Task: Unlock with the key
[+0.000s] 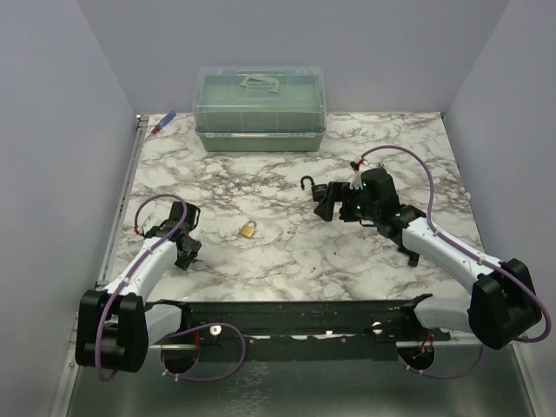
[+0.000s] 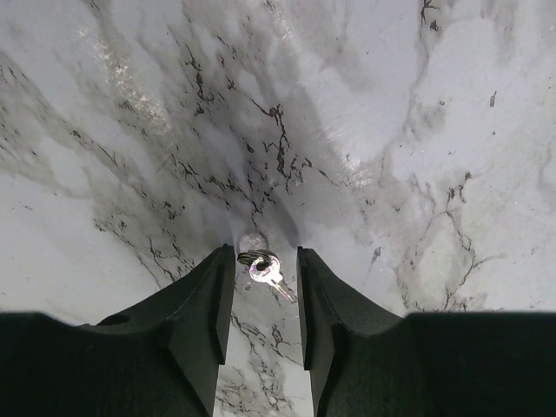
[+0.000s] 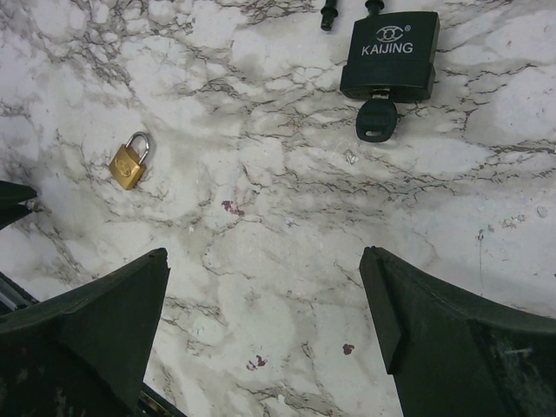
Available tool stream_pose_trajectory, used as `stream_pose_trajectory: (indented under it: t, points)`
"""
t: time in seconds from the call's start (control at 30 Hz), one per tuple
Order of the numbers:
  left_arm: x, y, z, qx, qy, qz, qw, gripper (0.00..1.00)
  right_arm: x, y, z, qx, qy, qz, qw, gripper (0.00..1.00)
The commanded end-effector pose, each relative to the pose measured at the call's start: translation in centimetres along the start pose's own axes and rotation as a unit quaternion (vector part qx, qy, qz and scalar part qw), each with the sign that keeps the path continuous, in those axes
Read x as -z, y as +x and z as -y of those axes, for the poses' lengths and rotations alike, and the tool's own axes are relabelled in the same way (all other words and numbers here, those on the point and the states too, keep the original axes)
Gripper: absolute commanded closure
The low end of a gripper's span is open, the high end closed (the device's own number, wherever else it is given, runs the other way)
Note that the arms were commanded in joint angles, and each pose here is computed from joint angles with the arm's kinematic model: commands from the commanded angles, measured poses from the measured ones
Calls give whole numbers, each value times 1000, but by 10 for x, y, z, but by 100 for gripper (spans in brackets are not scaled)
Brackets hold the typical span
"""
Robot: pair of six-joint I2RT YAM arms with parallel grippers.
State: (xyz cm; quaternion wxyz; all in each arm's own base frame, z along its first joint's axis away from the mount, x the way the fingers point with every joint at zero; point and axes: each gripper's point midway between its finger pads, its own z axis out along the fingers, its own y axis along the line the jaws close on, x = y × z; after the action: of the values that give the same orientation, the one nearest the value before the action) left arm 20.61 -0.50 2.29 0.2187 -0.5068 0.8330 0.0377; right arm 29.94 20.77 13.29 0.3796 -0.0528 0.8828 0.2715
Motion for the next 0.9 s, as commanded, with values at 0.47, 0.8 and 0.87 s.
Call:
stream_pose_trajectory:
  t: [0.47, 0.8, 0.87]
  points:
    - [-8, -4, -3, -12, -12, 11, 1000, 69, -3, 7, 1, -2, -2, -16, 1000, 1]
    - [-7, 2, 5, -19, 16, -2, 1000, 100, -1, 8, 0, -3, -6, -18, 1000, 1]
    - [-5, 3, 8, -19, 26, -8, 999, 100, 1, 7, -2, -4, -8, -17, 1000, 1]
